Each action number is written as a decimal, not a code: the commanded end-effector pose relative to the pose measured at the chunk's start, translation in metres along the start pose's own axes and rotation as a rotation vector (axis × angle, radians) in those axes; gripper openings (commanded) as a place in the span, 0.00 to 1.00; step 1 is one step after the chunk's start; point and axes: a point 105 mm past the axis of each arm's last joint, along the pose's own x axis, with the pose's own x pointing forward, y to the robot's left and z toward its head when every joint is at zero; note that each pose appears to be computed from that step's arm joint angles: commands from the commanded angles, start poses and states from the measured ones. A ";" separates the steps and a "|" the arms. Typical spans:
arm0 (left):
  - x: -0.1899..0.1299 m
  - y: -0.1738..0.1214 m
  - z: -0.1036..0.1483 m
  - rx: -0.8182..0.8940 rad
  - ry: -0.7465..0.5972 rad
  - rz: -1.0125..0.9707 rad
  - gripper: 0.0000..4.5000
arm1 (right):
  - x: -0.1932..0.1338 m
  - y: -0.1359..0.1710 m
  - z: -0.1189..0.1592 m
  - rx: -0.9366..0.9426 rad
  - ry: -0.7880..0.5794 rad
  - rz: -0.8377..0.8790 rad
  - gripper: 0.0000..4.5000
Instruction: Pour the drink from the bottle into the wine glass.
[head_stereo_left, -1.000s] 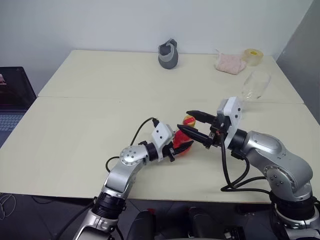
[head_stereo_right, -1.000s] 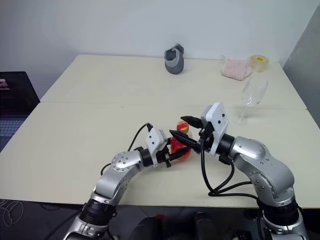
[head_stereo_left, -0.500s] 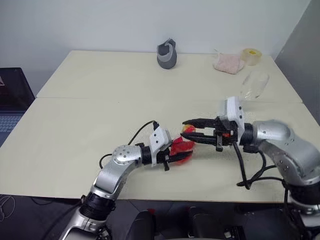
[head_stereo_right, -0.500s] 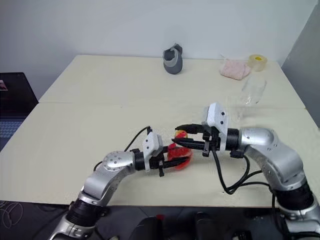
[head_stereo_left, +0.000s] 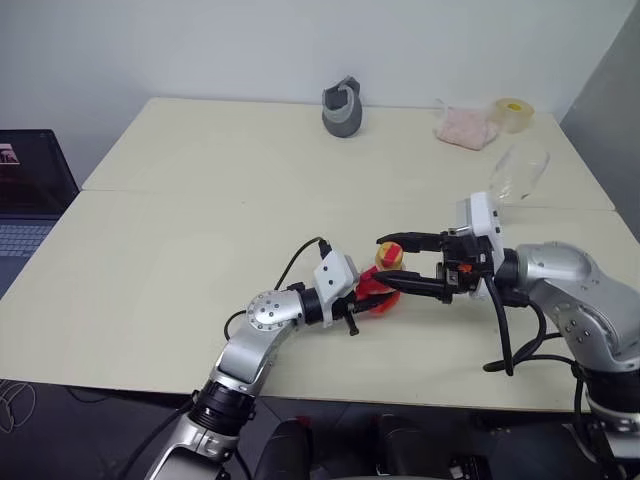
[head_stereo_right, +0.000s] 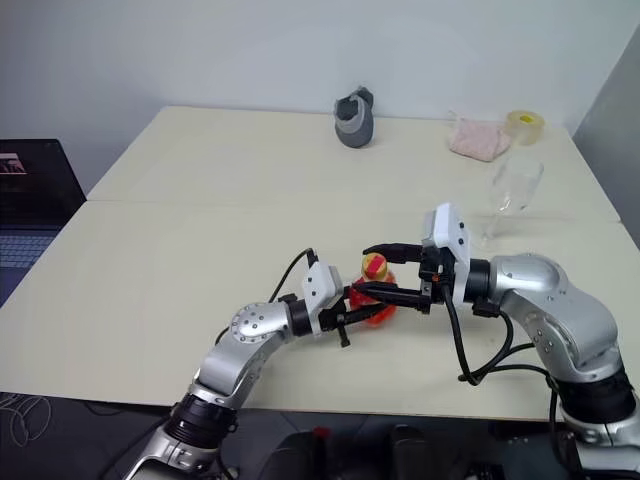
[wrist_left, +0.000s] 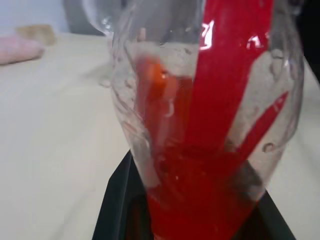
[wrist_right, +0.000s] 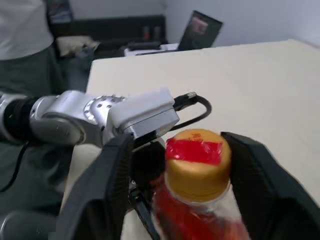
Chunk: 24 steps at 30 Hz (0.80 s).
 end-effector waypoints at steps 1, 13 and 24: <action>-0.005 0.022 0.018 0.076 -0.070 0.149 0.20 | 0.001 0.009 0.012 -0.041 -0.067 -0.138 0.72; 0.004 0.026 0.016 0.081 -0.066 0.137 0.20 | 0.018 -0.002 0.016 -0.110 -0.168 -0.487 0.72; 0.001 0.025 0.013 0.073 -0.062 0.127 0.20 | 0.026 0.004 0.014 -0.121 -0.159 -0.438 0.72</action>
